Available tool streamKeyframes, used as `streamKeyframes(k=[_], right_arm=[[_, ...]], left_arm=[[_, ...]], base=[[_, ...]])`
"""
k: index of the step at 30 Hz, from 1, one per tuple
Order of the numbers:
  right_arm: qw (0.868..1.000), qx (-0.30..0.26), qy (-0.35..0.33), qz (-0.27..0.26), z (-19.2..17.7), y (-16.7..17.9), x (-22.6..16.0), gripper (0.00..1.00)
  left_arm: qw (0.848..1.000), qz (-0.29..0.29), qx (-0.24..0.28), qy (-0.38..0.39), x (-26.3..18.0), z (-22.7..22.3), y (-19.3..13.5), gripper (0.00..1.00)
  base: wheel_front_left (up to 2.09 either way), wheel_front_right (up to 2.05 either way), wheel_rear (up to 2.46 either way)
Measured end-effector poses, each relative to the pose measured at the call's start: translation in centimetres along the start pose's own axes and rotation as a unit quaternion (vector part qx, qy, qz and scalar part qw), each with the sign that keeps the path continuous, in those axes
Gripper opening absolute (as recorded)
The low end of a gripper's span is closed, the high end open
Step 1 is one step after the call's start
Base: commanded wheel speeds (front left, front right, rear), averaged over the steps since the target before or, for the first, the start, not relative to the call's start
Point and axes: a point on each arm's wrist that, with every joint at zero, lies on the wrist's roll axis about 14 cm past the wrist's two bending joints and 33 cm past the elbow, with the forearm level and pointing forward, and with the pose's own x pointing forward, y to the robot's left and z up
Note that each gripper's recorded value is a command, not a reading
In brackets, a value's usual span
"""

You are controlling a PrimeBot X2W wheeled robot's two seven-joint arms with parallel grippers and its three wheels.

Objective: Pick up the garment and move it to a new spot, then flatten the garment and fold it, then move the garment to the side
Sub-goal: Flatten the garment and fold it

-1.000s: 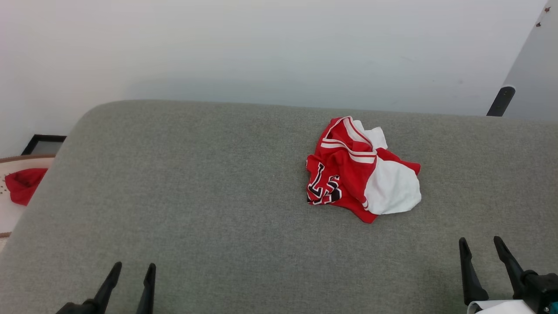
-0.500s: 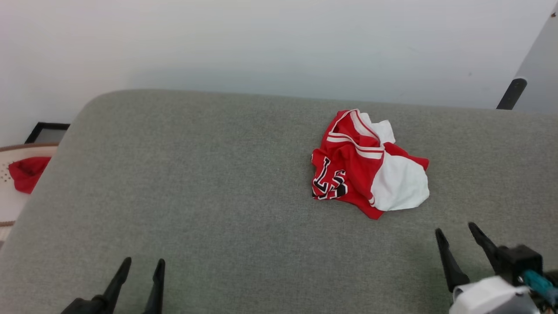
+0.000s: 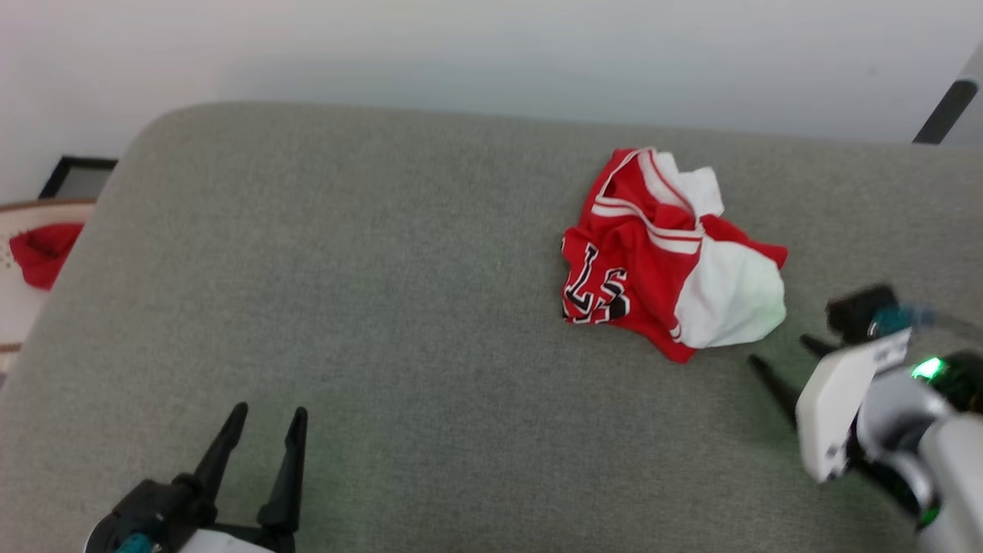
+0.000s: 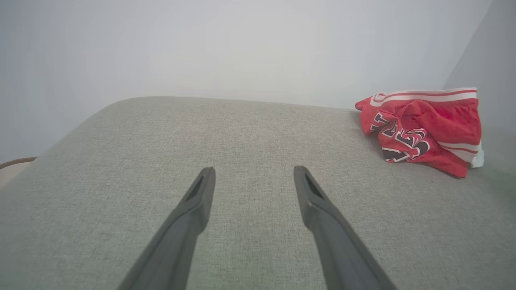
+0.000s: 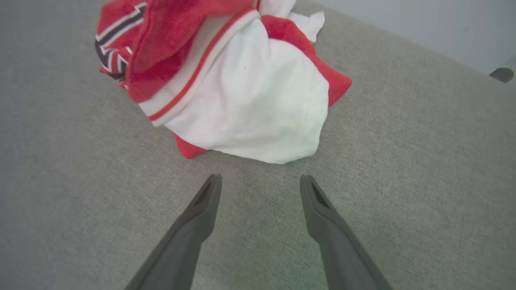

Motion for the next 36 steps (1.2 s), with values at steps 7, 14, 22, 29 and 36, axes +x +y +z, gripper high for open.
streamKeyframes(k=[7, 14, 22, 29, 36], right_arm=[[0.996, 0.032, 0.081, -0.005, 1.2, -3.2, 2.3, 1.00], [0.986, 0.051, 0.161, 0.007, 0.3, -4.0, 4.1, 1.00], [0.982, 0.052, 0.182, 0.026, -0.1, -3.1, 6.1, 0.63], [0.984, 0.052, 0.166, 0.038, 0.2, -2.4, 6.3, 0.00], [0.988, 0.064, 0.142, 0.019, 0.2, -3.9, 4.9, 0.00]], left_arm=[[1.000, 0.004, -0.002, 0.013, 1.4, -0.8, 0.4, 1.00], [1.000, 0.004, -0.004, 0.028, 2.5, -1.8, 0.5, 1.00], [0.999, 0.002, -0.007, 0.039, 3.6, -2.6, 0.4, 1.00], [0.999, 0.002, -0.009, 0.043, 3.7, -3.0, 0.4, 1.00], [0.999, -0.005, -0.010, 0.038, 4.0, -2.7, -0.1, 1.00]], base=[[0.00, 0.00, 0.00], [0.00, 0.00, 0.00], [0.00, 0.00, 0.00], [0.00, 0.00, 0.00], [0.00, 0.00, 0.00]])
